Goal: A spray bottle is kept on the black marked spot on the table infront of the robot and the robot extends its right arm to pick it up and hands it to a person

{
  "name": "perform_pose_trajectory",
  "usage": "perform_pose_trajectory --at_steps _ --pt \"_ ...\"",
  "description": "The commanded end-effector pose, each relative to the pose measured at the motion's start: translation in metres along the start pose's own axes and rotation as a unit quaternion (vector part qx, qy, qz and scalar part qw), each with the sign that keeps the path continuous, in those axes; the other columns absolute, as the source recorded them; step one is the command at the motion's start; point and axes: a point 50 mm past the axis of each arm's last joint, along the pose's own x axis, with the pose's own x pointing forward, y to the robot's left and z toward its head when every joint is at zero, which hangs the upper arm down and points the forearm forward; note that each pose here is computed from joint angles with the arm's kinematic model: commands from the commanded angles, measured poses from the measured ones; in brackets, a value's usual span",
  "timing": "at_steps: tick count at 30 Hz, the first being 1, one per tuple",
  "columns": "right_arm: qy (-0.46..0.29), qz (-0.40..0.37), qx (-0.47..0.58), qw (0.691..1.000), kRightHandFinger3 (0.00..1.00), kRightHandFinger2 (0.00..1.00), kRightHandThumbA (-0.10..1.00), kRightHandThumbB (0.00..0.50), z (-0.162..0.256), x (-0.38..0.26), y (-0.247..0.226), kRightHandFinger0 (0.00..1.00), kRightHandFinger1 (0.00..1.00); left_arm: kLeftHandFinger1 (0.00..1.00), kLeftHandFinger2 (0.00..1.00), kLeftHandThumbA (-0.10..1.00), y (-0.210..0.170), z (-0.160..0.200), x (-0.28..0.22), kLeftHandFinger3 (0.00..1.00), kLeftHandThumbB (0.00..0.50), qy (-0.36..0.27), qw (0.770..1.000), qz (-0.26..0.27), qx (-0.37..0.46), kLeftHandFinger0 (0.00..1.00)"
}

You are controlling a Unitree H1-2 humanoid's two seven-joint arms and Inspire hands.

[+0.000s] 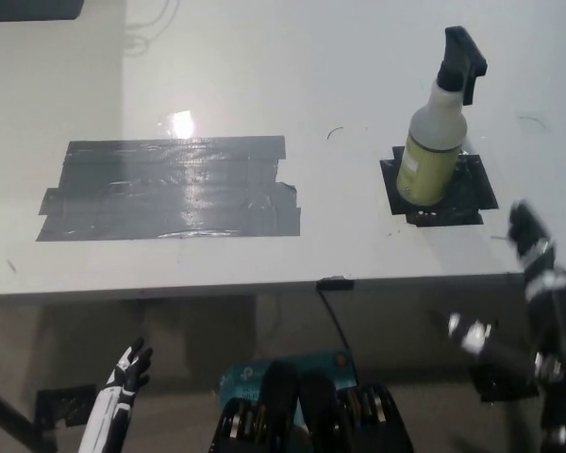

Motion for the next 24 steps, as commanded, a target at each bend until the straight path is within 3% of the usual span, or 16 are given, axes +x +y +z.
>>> perform_pose_trajectory --at_steps 1,5,6,7,11,17,20,22,24 --pt "0.014 -0.022 -0.022 0.999 1.0 1.0 1.0 0.283 -0.01 0.045 -0.015 1.0 1.0 1.0 1.0 1.0 0.006 0.009 0.006 1.0 0.359 -0.033 0.999 0.011 0.011 1.0" --pt "0.052 -0.032 -0.025 0.998 1.0 1.0 1.0 0.258 -0.031 0.077 -0.018 1.0 1.0 1.0 1.0 1.0 0.005 0.01 0.007 1.0 0.345 -0.029 1.0 0.01 0.005 1.0" --pt "0.058 -0.033 -0.027 0.997 1.0 1.0 1.0 0.212 -0.035 0.08 -0.018 1.0 1.0 1.0 1.0 1.0 0.005 0.009 0.006 1.0 0.344 -0.029 1.0 0.01 0.004 1.0" --pt "0.072 -0.035 -0.024 0.997 1.0 1.0 1.0 0.279 -0.042 0.087 -0.017 1.0 1.0 1.0 1.0 1.0 0.005 0.009 0.005 1.0 0.337 -0.029 1.0 0.01 0.007 1.0" --pt "0.107 -0.036 -0.02 0.993 1.0 1.0 1.0 0.315 -0.062 0.11 -0.014 1.0 1.0 1.0 1.0 1.0 0.006 0.009 0.005 1.0 0.351 -0.033 0.999 0.008 0.014 1.0" --pt "0.147 -0.029 -0.004 0.989 1.0 1.0 1.0 0.3 -0.08 0.144 -0.006 1.0 1.0 1.0 1.0 1.0 0.003 0.009 0.004 1.0 0.349 -0.033 0.999 0.008 0.004 1.0" --pt "0.153 -0.027 -0.003 0.988 1.0 1.0 1.0 0.345 -0.083 0.159 -0.001 1.0 1.0 1.0 1.0 1.0 0.001 0.009 0.005 1.0 0.343 -0.033 0.999 0.008 0.002 1.0" --pt "0.157 -0.027 -0.001 0.987 1.0 1.0 1.0 0.404 -0.085 0.171 0.002 1.0 1.0 1.0 1.0 1.0 0.001 0.01 0.007 1.0 0.341 -0.035 0.999 0.009 0.002 1.0" --pt "0.157 -0.023 -0.005 0.987 1.0 1.0 1.0 0.394 -0.081 0.178 0.008 1.0 1.0 1.0 1.0 1.0 0.001 0.009 0.007 1.0 0.331 -0.037 0.999 0.009 0.004 1.0"
